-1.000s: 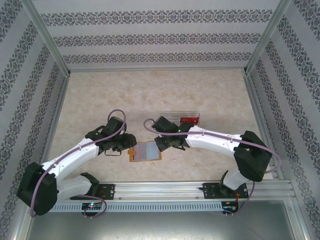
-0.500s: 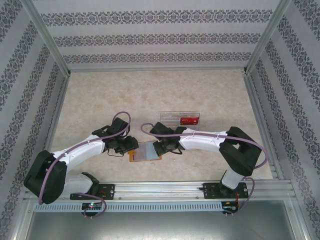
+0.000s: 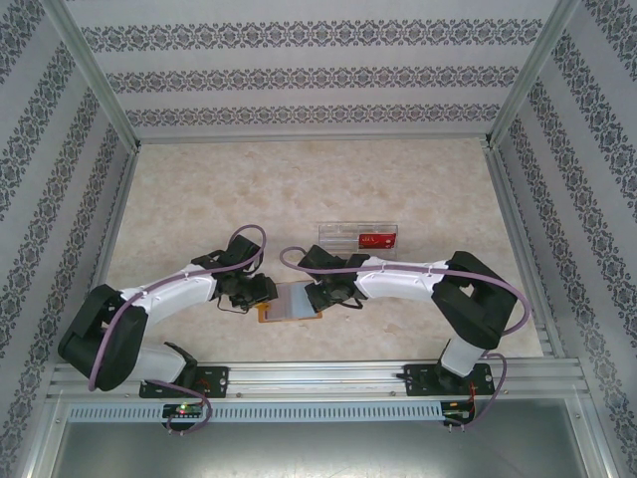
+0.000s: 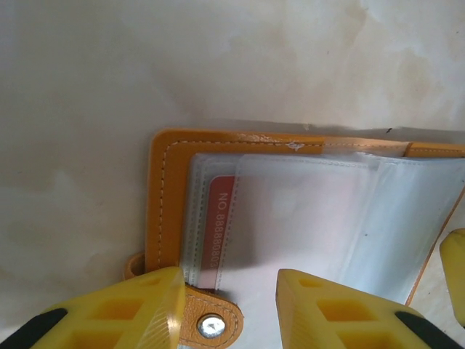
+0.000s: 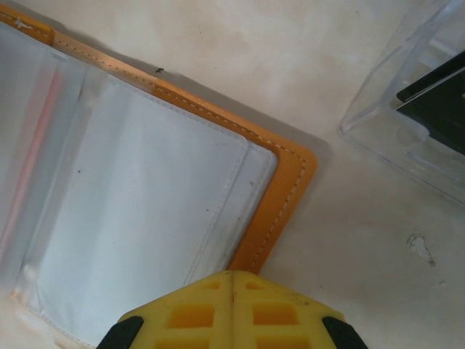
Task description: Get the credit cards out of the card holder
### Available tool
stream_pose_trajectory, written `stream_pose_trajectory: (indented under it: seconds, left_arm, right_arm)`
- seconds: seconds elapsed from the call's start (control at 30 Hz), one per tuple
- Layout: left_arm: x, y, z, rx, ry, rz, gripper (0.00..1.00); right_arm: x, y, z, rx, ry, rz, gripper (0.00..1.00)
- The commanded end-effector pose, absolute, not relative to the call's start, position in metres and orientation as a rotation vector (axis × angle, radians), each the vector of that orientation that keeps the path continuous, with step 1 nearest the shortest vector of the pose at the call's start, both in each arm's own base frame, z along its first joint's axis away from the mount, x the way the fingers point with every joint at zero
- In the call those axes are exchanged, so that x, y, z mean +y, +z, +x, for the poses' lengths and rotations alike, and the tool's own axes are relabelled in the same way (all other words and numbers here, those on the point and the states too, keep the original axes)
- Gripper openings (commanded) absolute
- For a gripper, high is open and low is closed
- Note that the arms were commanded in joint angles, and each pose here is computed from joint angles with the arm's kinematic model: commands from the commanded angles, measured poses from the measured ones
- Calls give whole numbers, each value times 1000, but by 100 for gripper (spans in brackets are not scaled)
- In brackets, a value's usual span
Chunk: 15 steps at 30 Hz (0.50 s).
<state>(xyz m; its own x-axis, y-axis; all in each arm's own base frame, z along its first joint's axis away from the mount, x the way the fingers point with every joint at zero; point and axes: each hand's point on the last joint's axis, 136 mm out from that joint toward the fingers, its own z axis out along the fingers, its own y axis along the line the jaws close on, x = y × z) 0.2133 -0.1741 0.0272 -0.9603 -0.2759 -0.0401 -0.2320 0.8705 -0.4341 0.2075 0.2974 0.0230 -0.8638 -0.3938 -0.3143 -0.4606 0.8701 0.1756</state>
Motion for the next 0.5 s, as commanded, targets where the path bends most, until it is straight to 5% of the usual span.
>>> stream_pose_trajectory:
  seconds: [0.0, 0.47]
  left_arm:
    - [-181, 24, 217, 2945, -707, -356, 39]
    - [-202, 42, 223, 2876, -896, -294, 45]
  right_arm:
    - [294, 8, 200, 2822, 325, -639, 0]
    - [295, 1, 197, 2845, 327, -634, 0]
